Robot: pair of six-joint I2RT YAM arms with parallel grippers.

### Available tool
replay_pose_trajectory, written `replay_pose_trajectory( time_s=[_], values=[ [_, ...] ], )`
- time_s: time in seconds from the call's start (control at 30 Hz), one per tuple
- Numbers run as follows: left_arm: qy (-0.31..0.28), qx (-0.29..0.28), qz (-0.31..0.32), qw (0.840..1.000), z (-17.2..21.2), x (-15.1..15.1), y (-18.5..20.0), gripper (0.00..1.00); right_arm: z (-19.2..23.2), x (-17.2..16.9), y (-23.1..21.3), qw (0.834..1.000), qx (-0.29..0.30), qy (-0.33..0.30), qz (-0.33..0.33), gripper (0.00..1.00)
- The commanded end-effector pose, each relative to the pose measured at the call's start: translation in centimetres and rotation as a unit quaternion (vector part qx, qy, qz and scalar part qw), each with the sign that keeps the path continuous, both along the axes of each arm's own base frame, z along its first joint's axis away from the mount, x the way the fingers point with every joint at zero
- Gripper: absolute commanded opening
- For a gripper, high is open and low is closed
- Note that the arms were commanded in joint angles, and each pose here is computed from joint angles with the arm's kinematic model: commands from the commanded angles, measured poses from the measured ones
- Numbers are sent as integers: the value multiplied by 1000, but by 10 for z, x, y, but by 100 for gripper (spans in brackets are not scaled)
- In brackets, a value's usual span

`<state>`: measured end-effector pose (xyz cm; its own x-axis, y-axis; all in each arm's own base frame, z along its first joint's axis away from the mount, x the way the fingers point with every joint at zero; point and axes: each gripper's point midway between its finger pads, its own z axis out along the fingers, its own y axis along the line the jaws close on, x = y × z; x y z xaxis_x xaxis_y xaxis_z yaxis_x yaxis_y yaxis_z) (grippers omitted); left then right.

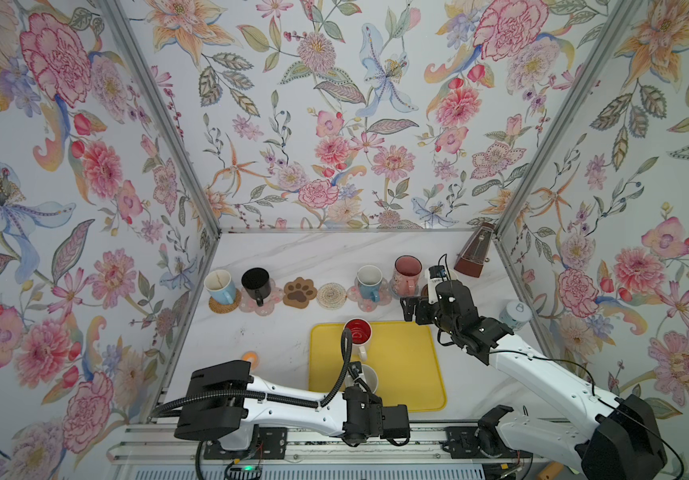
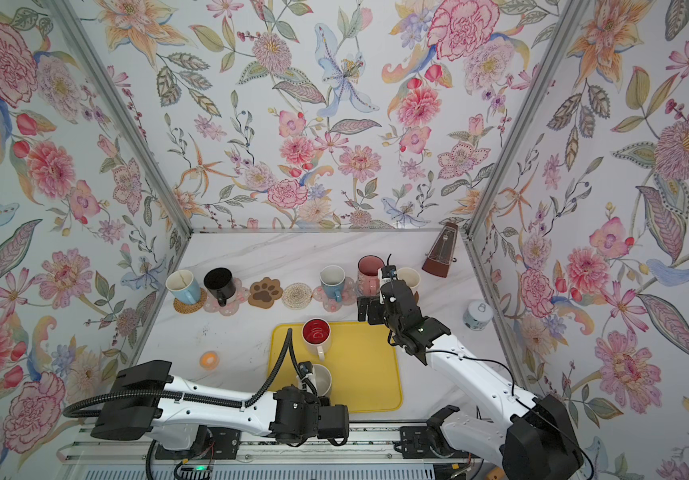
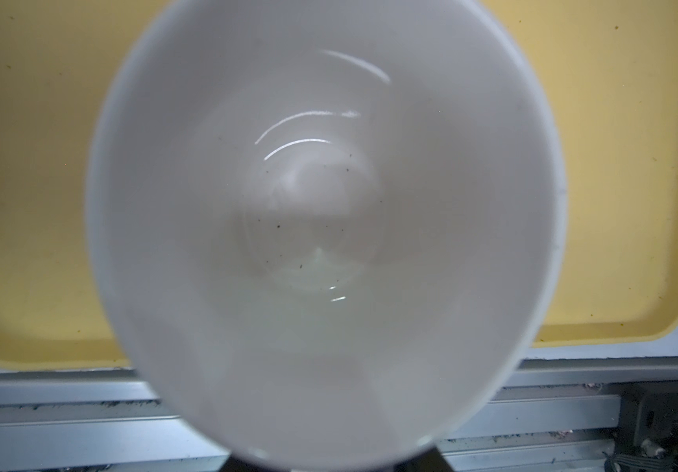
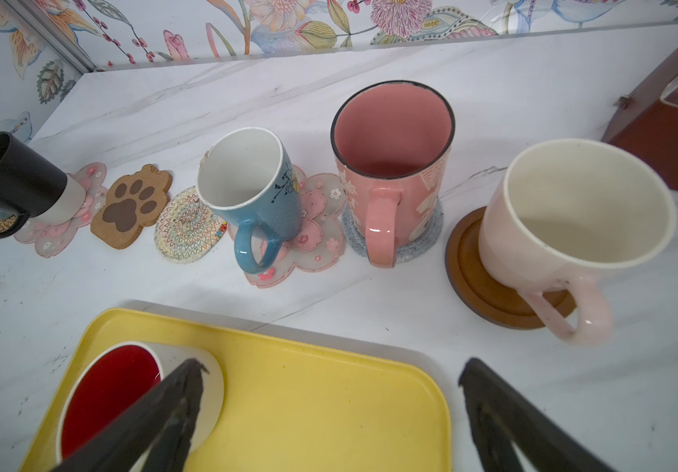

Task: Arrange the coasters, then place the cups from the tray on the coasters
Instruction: 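Lower the left gripper into the white purple-handled mug and grip it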

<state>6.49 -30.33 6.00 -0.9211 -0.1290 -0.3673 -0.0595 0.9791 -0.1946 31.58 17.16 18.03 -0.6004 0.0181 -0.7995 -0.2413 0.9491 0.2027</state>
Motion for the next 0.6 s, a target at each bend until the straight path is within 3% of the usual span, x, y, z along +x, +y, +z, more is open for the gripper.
replay_pose_trajectory(
  time_s=[0.0,0.23,0.57],
  values=[
    [-14,30,10,999,0,8,12,30,-3,0,-1,1000,6,3,-4,99],
    [-16,32,12,999,2,9,15,23,-5,1,-2,1000,4,6,-4,99],
    [-20,43,16,999,8,10,24,3,-6,2,-2,1000,2,8,-6,99]
  ],
)
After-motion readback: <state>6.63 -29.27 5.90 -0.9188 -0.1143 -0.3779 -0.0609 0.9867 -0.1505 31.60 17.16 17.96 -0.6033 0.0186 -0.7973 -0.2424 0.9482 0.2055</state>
